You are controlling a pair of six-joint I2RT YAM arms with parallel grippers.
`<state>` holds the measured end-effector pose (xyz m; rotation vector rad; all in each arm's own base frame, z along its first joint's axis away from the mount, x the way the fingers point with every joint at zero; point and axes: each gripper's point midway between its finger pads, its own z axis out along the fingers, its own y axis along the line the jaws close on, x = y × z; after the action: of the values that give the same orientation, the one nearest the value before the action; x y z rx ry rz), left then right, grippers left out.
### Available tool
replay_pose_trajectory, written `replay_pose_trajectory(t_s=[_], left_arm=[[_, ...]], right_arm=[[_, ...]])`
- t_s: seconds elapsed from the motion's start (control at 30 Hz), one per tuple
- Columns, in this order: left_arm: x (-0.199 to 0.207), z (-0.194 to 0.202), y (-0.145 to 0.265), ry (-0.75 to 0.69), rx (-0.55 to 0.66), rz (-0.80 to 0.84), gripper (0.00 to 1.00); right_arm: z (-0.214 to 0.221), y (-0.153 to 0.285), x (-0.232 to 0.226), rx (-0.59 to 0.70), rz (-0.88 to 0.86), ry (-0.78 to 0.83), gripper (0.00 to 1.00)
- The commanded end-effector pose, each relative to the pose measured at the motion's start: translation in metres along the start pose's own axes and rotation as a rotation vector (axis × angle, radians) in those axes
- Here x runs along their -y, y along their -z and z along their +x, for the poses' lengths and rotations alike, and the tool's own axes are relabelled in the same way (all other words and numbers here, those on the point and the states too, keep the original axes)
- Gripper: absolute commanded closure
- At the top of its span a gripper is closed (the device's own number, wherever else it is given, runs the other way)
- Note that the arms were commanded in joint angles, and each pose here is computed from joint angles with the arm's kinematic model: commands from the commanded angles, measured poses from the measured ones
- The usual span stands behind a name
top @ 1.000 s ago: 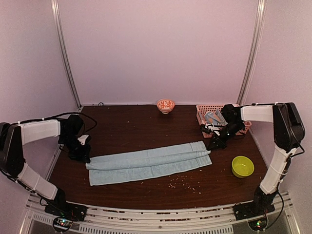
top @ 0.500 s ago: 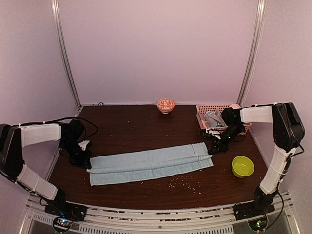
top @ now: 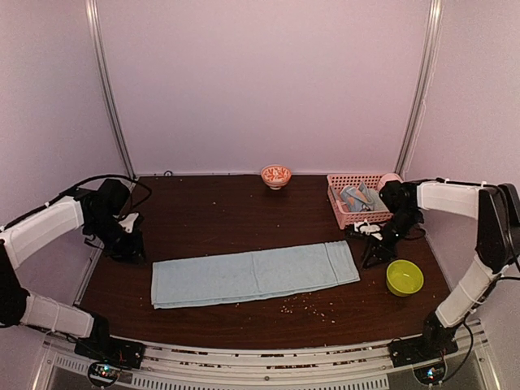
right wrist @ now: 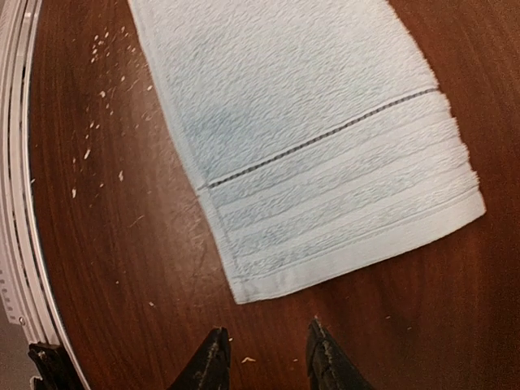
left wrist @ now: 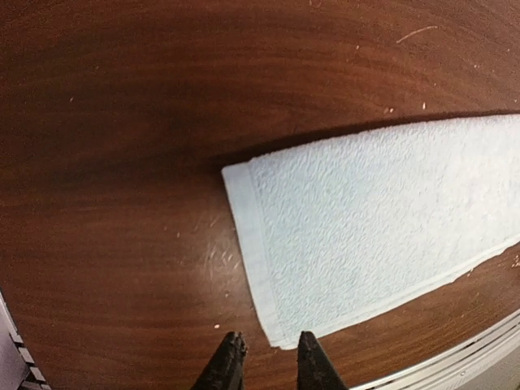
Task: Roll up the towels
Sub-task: Fold the towel at the center of the board, then move the towel to the center of the board.
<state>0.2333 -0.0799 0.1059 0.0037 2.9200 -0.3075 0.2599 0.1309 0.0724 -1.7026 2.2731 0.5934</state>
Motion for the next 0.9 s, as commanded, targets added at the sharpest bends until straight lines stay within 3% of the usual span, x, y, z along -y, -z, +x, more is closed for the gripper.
replay_pose_trajectory(t_s=[0.0,0.13,0.3,0.53,0.87], left_arm=[[0.027,-0.038,-0.015,-0.055,0.065,0.083,0.82],[0.046,-0.055,-0.034,-0.061,0.074,0.131,0.91],[0.040,-0.059,-0.068,-0.032,0.057,0.101,1.00],[0.014,-0.043,-0.104,0.014,-0.019,-0.019,1.00],[-0.013,-0.038,-0.118,0.038,-0.053,-0.160,1.00]], right_arm=[[-0.029,-0.003,0.044,0.077,0.075,-0.142,0.68],[-0.052,-0.012,0.077,0.104,0.172,-0.208,0.71],[-0.062,-0.034,0.096,0.049,0.271,-0.266,0.77],[-0.034,-0.047,0.113,-0.073,0.392,-0.373,0.80],[0.003,-0.060,0.108,-0.191,0.433,-0.429,0.80]])
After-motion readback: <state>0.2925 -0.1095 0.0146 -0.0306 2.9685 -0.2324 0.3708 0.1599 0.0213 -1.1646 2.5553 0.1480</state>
